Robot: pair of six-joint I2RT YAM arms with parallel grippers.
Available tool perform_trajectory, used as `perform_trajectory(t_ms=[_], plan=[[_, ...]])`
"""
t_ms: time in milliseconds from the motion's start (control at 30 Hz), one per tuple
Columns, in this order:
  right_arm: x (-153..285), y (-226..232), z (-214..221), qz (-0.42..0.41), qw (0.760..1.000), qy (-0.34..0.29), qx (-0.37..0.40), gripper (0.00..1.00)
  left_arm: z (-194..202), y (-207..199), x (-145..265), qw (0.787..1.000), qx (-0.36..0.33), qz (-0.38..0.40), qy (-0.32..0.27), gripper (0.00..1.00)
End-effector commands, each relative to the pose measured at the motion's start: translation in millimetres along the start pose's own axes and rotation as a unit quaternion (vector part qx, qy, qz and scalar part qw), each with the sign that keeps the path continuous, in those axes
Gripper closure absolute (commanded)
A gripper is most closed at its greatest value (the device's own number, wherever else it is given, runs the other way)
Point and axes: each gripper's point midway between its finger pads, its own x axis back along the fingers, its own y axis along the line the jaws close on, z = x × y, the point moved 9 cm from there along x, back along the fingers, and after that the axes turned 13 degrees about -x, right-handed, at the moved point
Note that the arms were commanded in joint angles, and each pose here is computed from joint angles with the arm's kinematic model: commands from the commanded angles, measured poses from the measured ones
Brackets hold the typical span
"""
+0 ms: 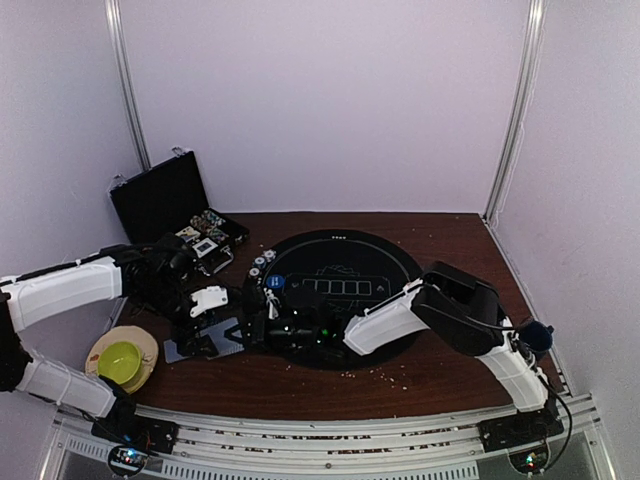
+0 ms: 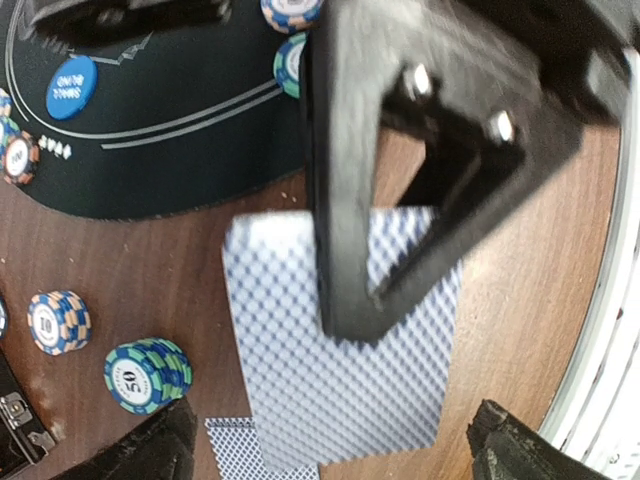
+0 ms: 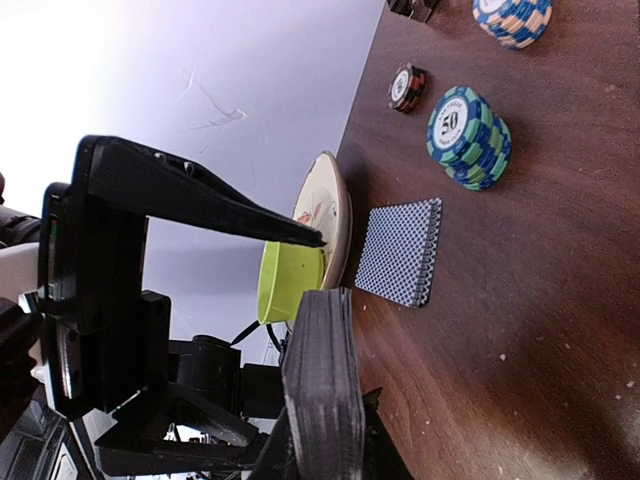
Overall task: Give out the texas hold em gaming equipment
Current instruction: Pass from the left arm to the right
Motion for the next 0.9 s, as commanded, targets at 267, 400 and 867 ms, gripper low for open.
perform_trajectory(t_ms=[267, 400, 867], plan=[[74, 63, -23, 0.029, 0.989, -0.070, 0.127, 1.00, -40, 26, 42, 0.991, 0.001, -0.054, -0.125, 0.02], [101, 72, -21, 0.052, 0.982, -0.090, 0.158, 1.00, -59, 46, 55, 0.982, 0.007, -0.050, -0.183, 0.02], [170, 81, -32, 0.086, 0.964, -0.147, 0.203, 1.00, -72, 100, 49, 0.921, 0.027, 0.076, -0.380, 0.02]])
